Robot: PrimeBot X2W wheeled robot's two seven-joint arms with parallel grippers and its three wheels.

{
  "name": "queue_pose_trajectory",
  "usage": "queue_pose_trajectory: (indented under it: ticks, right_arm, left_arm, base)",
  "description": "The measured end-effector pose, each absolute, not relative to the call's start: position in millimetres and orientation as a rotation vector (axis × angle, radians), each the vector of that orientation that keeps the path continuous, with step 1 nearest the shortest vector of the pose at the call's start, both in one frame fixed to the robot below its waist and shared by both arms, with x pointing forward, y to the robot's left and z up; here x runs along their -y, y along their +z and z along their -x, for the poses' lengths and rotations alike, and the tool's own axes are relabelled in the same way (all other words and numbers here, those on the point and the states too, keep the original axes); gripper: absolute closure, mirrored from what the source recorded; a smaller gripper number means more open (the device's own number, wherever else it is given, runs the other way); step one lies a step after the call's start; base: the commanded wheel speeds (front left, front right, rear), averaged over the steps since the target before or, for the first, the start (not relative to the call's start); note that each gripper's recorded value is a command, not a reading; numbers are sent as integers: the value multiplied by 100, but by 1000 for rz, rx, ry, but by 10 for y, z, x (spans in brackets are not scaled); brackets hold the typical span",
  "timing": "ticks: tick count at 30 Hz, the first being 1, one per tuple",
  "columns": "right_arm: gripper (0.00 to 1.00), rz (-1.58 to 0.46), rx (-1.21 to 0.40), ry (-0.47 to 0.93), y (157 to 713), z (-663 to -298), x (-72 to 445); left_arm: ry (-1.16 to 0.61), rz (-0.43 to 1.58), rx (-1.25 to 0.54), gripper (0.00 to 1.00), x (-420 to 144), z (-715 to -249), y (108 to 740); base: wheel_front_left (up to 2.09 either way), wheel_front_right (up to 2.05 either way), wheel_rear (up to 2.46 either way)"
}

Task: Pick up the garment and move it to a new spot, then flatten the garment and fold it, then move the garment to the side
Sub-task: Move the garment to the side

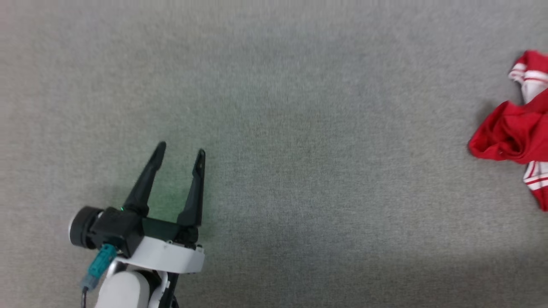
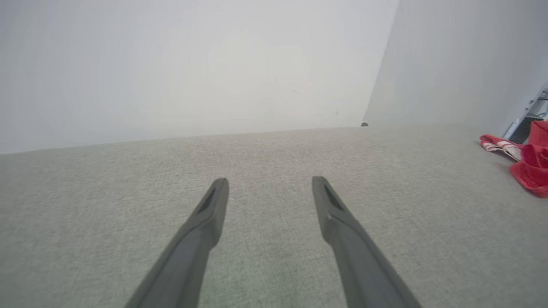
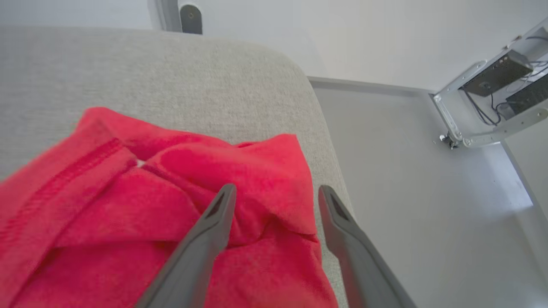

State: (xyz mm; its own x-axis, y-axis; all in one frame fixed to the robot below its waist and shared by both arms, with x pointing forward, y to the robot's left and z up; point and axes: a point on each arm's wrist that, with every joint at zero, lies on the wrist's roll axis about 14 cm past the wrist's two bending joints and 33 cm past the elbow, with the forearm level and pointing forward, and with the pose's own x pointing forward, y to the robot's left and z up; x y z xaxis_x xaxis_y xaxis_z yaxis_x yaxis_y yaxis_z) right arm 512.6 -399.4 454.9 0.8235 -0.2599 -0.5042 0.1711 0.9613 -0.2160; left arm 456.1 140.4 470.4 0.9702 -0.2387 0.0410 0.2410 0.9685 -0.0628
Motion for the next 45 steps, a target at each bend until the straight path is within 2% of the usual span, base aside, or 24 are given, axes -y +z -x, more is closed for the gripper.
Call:
queue_pose_trajectory:
  ticks: [2, 8, 14, 22, 34, 45]
  right_arm:
    - [0, 170, -539, -207, 4601, -5123, 3926]
    - [0, 136, -395, -31, 4880, -5073, 3280]
    - [0, 47, -322, 122, 4952, -4843, 2572]
    - [0, -61, -240, 219, 5030, -4447, 2001]
    - [0, -130, -156, 203, 5190, -3943, 1920]
    - [0, -154, -146, 158, 5182, -3624, 1990]
  left_arm:
    - [-240, 71, 38, 0, -1405, -4540, 4736]
    - [-207, 69, 49, 0, -1496, -4370, 4861]
    - [-169, 86, 86, 0, -1624, -4240, 5047]
    - [-120, 60, 111, 0, -1817, -4048, 5183]
    - [-76, 37, 52, 0, -1950, -3600, 5021]
    - [-1, 48, -4, 0, -2121, -3235, 4835]
  base:
    - [0, 0, 0]
    - [0, 0, 0]
    - [0, 0, 0]
    - [0, 0, 0]
    - [0, 0, 0]
    - [0, 0, 0]
